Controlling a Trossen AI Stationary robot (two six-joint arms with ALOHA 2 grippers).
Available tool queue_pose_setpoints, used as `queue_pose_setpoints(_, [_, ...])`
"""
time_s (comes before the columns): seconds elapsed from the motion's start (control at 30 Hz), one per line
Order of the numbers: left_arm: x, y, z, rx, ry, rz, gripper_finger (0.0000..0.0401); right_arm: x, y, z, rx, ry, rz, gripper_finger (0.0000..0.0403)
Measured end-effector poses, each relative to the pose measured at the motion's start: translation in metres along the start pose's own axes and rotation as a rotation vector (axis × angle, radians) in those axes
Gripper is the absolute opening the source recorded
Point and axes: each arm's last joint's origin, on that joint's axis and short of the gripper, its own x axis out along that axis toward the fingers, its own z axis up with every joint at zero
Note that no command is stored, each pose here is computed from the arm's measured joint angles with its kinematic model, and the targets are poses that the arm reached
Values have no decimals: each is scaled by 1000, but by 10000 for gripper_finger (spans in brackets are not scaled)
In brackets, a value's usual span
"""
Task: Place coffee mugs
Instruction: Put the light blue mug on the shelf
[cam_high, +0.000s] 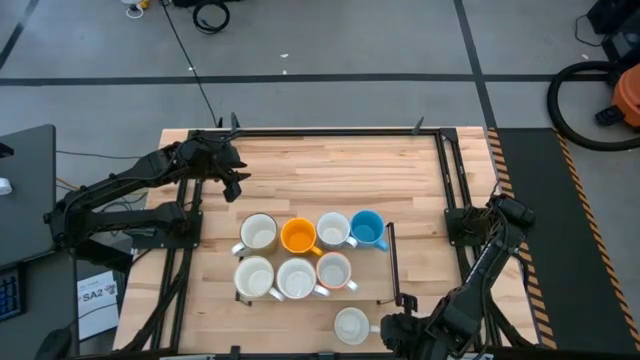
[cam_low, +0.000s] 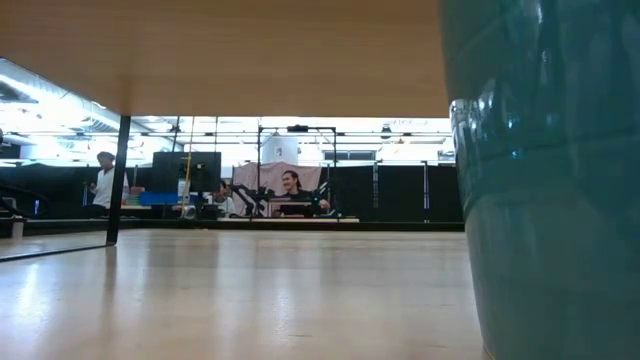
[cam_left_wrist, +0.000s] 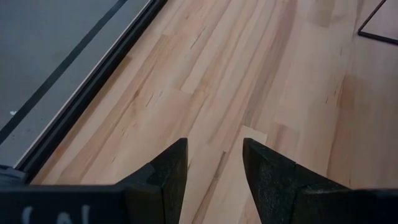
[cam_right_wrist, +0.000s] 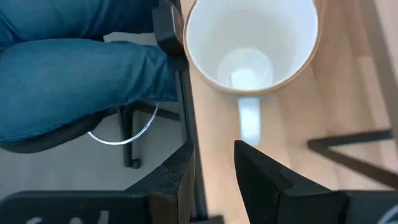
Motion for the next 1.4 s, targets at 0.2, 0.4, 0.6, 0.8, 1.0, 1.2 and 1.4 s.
queue_pose_setpoints(0.2, [0, 0, -1, -5, 7, 0, 160, 2, -5, 9, -75, -48, -37, 118])
queue_pose_setpoints(0.4, [0, 0, -1, -21, 6, -1, 160, 4, -8, 13, -129, -49, -45, 118])
queue_pose_setpoints(0.6, [0, 0, -1, -21, 6, 0, 160, 12, -9, 12, -134, -34, -71, 118])
queue_pose_setpoints(0.8, [0, 0, -1, -21, 6, 0, 160, 26, -10, 10, -159, 11, -101, 118])
queue_pose_setpoints(1.0, [0, 0, -1, -24, 6, 0, 160, 27, -12, 12, -160, -1, -109, 118])
queue_pose_setpoints(1.2, [0, 0, -1, -25, 7, 0, 160, 31, -16, 9, -136, 11, -120, 118])
queue_pose_setpoints(1.4, [0, 0, -1, -25, 7, 0, 160, 32, -16, 8, -136, 13, -120, 118])
